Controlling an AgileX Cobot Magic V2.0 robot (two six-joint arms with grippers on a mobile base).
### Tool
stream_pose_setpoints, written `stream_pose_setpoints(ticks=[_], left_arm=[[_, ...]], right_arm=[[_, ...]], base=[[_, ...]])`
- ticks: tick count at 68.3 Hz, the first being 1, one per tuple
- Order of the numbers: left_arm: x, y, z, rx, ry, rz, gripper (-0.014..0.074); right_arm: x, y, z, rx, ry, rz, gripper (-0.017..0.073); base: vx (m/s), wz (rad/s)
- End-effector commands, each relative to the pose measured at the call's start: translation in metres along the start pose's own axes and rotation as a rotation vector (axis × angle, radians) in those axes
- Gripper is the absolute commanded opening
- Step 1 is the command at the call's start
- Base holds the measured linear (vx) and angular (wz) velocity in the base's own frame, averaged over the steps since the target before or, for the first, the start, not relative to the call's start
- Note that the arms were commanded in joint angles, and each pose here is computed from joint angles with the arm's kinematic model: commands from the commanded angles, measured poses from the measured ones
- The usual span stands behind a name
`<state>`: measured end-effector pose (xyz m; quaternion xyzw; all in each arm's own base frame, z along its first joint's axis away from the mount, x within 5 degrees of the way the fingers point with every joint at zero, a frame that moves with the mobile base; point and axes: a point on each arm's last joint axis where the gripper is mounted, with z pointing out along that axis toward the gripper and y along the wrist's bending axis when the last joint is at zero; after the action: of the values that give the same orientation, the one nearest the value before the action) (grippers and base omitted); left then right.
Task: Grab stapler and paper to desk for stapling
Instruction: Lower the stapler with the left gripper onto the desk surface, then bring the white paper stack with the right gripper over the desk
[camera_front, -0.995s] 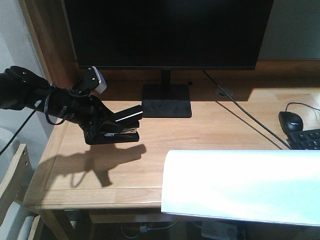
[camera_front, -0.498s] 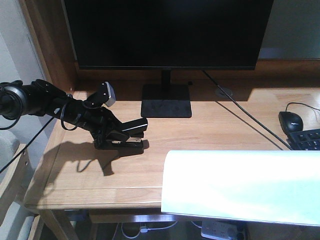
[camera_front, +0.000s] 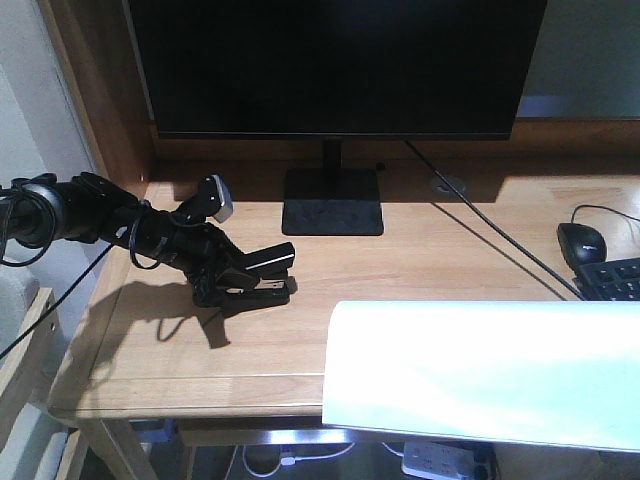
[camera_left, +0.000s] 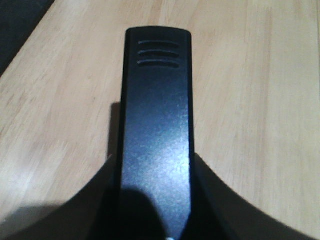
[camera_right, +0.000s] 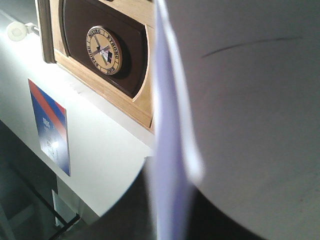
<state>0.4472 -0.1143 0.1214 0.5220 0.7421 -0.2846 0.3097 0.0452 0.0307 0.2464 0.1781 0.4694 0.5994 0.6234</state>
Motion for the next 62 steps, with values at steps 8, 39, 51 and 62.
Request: stream_pose_setpoints(ticks=[8,39,51,62], left_arm=[[-0.032,0.001,-0.021,-0.057,-0.086,0.03,0.0157],[-0.038,0.0,-0.028,-0.076,-0.088,0.036,0.0461],[-0.06,-0.007,-0.048,-0.114,-0.116,0.084,0.0449],[-0.07,-0.012,-0.056,-0.111,-0.134,0.103,0.0351]], right_arm=[[-0.003,0.012,0.004,-0.069,-0.002,-0.005,-0.0002],[-0.003,0.012,0.004,-0.069,-0.002,-0.005,-0.0002],[-0.003,0.012,0.004,-0.069,-0.002,-0.005,-0.0002],[-0.003,0.012,0.004,-0.069,-0.002,-0.005,-0.0002]], base=[[0.0,0.0],[0.0,0.0],[0.0,0.0],[0.0,0.0]])
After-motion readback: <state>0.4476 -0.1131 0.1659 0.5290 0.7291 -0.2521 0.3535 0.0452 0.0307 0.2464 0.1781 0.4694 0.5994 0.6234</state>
